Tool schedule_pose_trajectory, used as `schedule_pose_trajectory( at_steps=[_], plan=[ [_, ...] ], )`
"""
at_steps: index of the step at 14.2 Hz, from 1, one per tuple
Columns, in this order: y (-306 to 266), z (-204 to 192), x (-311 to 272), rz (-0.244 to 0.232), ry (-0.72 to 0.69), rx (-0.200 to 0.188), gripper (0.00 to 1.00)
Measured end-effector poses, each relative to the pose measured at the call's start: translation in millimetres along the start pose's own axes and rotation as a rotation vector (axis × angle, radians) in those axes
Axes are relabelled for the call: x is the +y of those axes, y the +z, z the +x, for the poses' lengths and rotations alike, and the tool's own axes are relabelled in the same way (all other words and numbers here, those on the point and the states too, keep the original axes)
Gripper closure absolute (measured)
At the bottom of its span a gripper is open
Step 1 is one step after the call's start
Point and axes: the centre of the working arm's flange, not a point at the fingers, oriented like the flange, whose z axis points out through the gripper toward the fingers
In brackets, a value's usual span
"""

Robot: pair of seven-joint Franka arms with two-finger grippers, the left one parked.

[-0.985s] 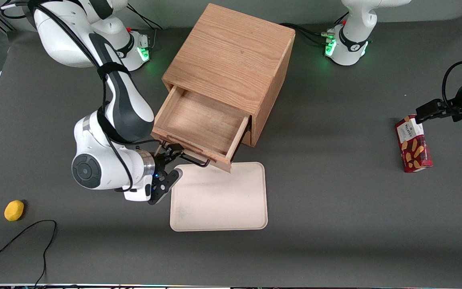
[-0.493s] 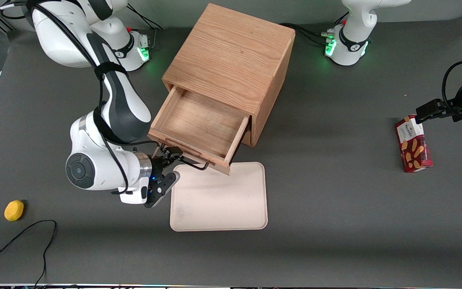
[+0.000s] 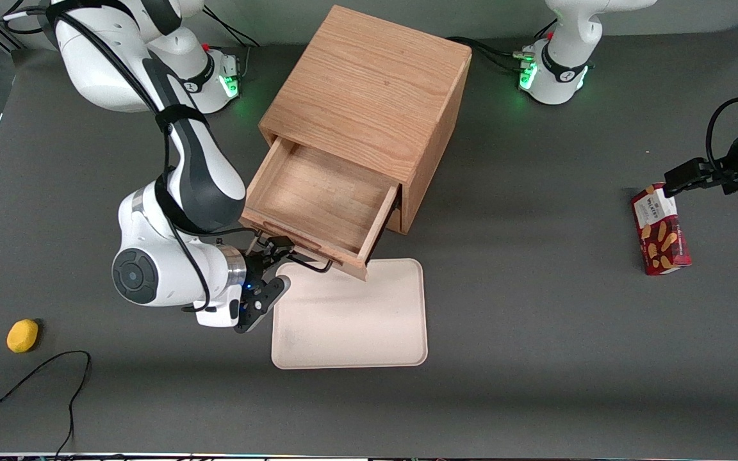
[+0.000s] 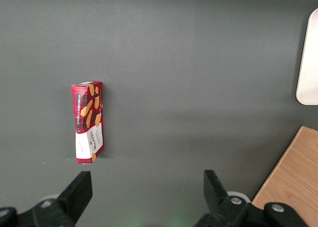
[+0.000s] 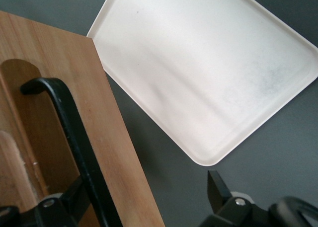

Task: Open upper drawer
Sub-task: 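Keep pulling the handle to slide the upper drawer further out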

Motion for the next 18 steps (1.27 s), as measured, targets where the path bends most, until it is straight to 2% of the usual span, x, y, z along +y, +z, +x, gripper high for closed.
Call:
schedule_pose_trajectory(
  at_steps=[9, 18],
  plan=[
    [-3.0, 1.2, 16.3, -0.022, -0.011, 0.045, 0.0],
    [-11.8, -7.3, 42.4, -0.029, 0.015, 0.07, 0.0]
  ],
)
